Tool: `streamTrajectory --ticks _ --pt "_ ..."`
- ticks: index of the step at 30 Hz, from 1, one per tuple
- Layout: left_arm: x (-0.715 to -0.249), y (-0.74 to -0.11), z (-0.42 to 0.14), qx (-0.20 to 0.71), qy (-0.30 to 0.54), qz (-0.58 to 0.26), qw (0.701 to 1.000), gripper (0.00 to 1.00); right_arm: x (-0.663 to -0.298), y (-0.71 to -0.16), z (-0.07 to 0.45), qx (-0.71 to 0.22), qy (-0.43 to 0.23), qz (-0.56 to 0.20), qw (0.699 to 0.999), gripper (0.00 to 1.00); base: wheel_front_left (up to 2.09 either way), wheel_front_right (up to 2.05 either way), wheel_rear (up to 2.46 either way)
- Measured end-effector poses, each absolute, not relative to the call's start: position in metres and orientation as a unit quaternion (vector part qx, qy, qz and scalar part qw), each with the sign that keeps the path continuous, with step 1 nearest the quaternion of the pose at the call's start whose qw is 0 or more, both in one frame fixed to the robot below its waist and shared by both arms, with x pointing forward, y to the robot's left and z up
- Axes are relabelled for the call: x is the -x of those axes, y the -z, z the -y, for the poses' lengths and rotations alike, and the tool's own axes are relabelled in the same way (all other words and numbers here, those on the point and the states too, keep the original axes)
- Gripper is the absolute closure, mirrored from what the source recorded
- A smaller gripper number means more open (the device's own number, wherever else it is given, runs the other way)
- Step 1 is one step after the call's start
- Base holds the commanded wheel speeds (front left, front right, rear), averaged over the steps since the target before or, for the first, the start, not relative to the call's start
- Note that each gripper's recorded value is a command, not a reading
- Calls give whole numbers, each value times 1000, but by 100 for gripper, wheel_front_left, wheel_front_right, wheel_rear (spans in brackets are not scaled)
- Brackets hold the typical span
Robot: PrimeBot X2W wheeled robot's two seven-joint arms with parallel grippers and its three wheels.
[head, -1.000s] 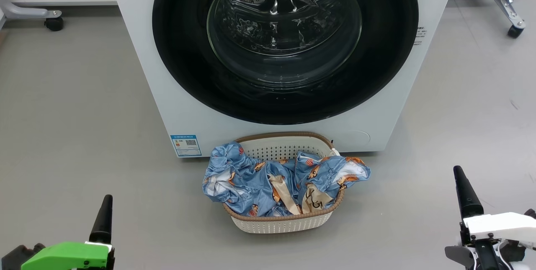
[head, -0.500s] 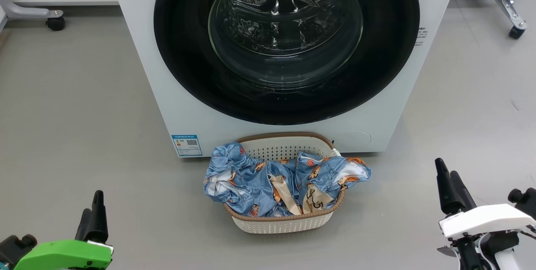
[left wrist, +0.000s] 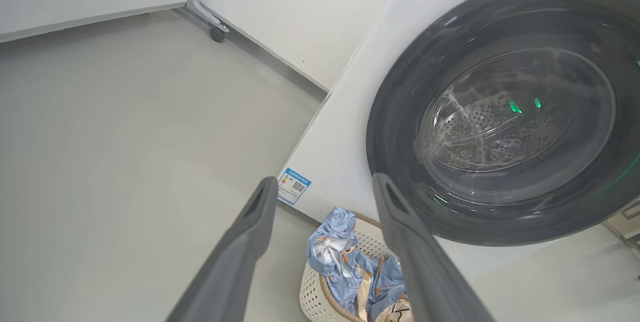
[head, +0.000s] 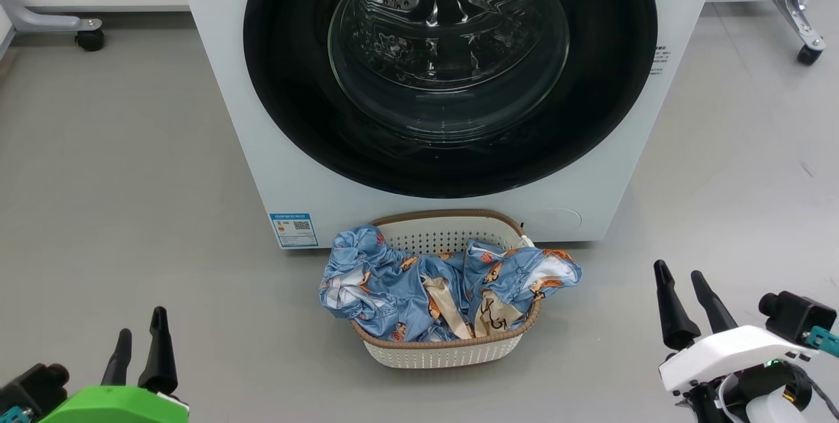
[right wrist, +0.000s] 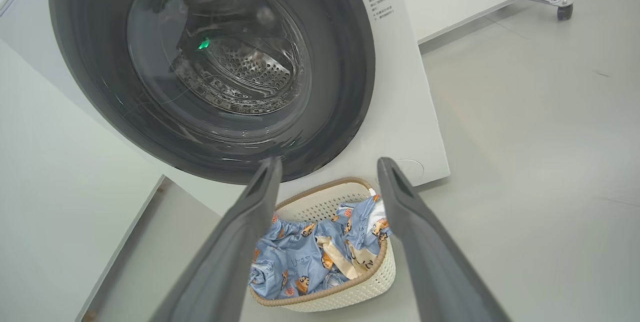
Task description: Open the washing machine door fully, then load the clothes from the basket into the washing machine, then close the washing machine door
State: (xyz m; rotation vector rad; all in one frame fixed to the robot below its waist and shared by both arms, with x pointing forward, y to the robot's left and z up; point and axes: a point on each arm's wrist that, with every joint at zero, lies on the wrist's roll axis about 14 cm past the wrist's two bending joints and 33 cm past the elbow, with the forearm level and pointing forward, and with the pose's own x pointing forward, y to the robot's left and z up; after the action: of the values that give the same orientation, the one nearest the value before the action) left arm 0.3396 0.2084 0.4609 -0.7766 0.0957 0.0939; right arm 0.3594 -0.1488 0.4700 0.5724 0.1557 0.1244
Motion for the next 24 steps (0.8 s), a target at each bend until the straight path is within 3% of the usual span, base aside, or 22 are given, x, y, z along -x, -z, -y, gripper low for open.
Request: streamTrajectory --ticks 24 --pt "-330 -474 -208 169 -17 -23 985 0 -349 -466 124 -70 -131 -60 987 0 0 0 0"
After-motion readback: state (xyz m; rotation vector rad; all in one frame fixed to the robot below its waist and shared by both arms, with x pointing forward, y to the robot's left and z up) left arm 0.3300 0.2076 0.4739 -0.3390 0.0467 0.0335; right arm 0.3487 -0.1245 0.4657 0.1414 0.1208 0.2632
